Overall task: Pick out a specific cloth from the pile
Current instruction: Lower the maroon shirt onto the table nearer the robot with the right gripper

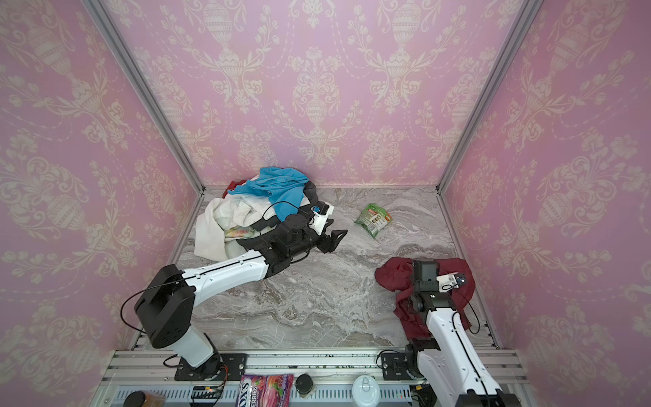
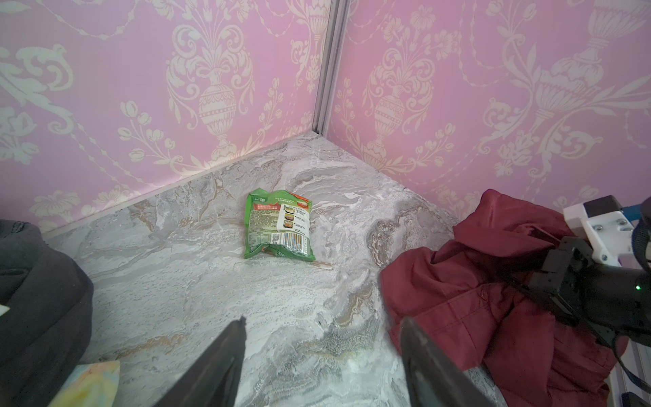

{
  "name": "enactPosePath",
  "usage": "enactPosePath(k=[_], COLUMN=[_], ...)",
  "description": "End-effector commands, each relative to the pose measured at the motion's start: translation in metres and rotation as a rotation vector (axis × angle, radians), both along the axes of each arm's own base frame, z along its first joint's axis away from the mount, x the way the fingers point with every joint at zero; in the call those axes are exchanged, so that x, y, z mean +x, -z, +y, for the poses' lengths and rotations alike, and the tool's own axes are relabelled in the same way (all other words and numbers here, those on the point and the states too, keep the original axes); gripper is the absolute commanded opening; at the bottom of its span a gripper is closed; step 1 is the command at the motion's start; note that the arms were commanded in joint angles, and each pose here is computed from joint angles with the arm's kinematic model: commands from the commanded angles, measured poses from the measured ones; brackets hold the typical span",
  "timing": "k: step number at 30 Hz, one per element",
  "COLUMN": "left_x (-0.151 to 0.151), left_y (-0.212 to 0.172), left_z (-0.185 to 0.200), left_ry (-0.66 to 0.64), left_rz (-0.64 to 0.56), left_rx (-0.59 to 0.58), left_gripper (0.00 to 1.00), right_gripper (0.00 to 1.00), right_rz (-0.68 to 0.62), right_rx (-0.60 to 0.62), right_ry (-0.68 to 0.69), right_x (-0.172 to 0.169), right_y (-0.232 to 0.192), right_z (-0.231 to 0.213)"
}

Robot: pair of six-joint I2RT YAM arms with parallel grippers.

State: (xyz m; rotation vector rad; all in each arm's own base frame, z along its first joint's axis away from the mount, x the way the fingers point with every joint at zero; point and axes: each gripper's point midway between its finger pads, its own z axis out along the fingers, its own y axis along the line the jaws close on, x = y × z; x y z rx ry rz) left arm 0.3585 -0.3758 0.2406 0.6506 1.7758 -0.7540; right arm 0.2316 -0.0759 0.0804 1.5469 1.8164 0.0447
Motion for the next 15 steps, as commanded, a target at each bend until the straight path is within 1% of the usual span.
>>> enactPosePath(k=[1, 9, 15], left_x=[-0.001, -0.002, -0.004], left_y=[0.005, 0.007, 0.008], left_z=[0.003, 0.013, 0.015], left_ry=[-0.026, -0.049, -0.048], left_rz=[0.013, 0.018, 0.028], left_rx=[-0.003, 0.004, 0.007], left_gripper=[0.71, 0.71, 0.71], right_gripper=[0.0, 0.0, 0.0], right_rz=[0.001, -0.001, 0.002], right_rx=[0.098, 0.255, 0.321], right_ry=[0.033, 0.037, 0.052], right_x=[-0.002, 0.006, 0.011], right_y=[0.019, 0.047, 0.059], right_z=[0.008, 0.021, 0.022])
